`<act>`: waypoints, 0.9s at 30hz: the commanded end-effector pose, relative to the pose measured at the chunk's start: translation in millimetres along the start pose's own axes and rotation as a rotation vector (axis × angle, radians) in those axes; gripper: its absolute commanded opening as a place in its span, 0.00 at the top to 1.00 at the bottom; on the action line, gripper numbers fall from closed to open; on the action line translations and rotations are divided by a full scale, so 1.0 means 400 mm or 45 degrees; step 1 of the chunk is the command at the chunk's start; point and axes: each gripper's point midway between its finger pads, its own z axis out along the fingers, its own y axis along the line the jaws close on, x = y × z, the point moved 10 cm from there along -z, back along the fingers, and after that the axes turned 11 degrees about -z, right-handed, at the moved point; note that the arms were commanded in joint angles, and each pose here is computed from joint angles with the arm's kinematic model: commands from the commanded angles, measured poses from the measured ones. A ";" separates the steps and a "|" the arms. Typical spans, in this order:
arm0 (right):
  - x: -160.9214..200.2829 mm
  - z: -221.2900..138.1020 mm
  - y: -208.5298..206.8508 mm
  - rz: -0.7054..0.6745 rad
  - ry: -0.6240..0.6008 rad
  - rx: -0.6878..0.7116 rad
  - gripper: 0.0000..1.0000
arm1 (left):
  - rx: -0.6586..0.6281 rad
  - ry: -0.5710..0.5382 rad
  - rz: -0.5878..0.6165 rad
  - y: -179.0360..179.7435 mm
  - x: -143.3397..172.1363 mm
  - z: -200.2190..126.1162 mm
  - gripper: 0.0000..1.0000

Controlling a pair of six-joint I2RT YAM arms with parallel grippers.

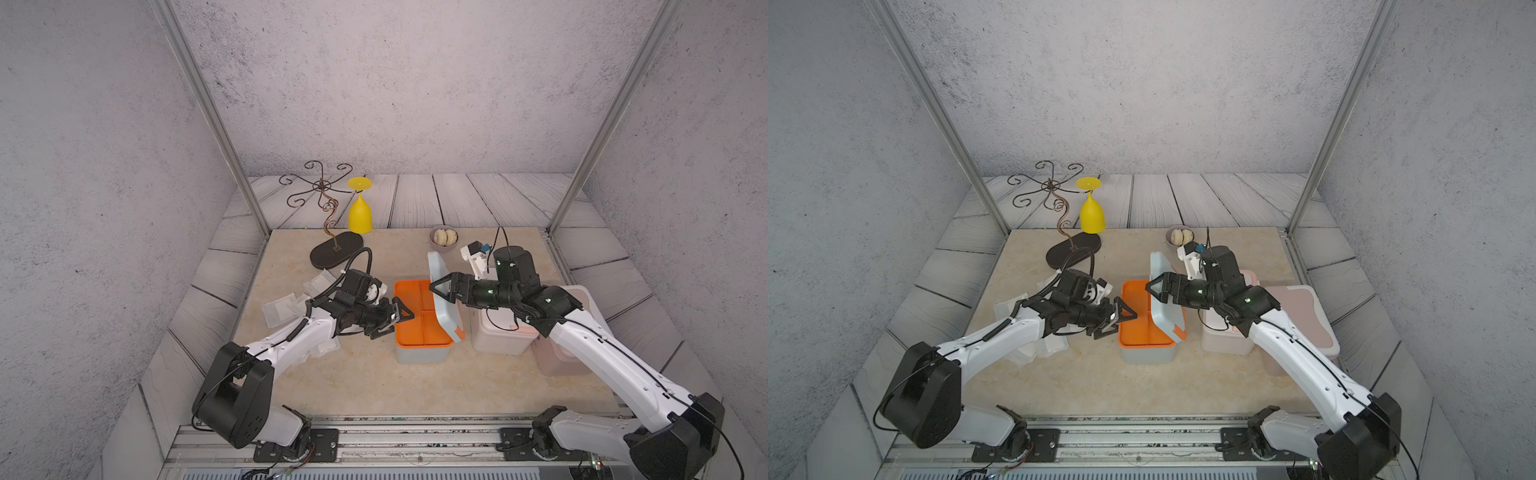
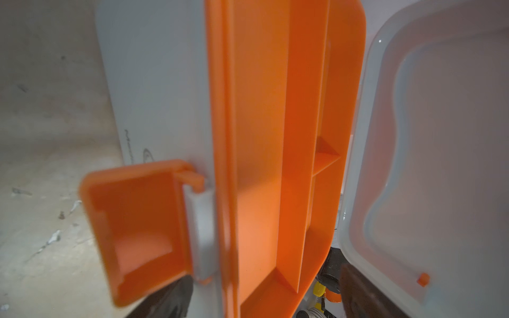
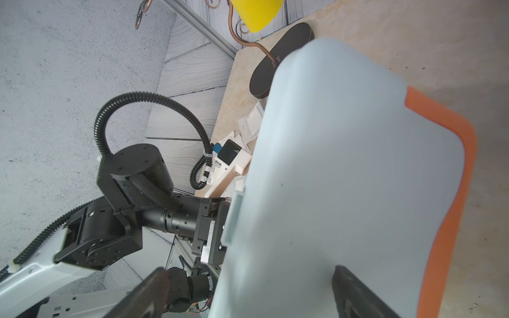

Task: Open first aid kits and take out gauze
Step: Close the lid of the first aid kit.

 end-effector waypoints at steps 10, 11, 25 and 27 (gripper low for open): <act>-0.024 0.051 0.010 0.027 0.031 -0.107 0.06 | -0.156 -0.421 0.014 0.025 0.043 -0.227 0.15; -0.024 0.059 0.010 0.028 0.041 -0.113 0.06 | -0.162 -0.425 0.013 0.027 0.042 -0.230 0.15; 0.031 0.194 -0.004 0.049 0.325 -0.117 0.07 | -0.124 -0.432 -0.016 0.043 -0.008 -0.254 0.16; 0.030 0.194 0.000 0.022 0.337 -0.090 0.08 | -0.123 -0.426 -0.028 0.052 -0.013 -0.250 0.16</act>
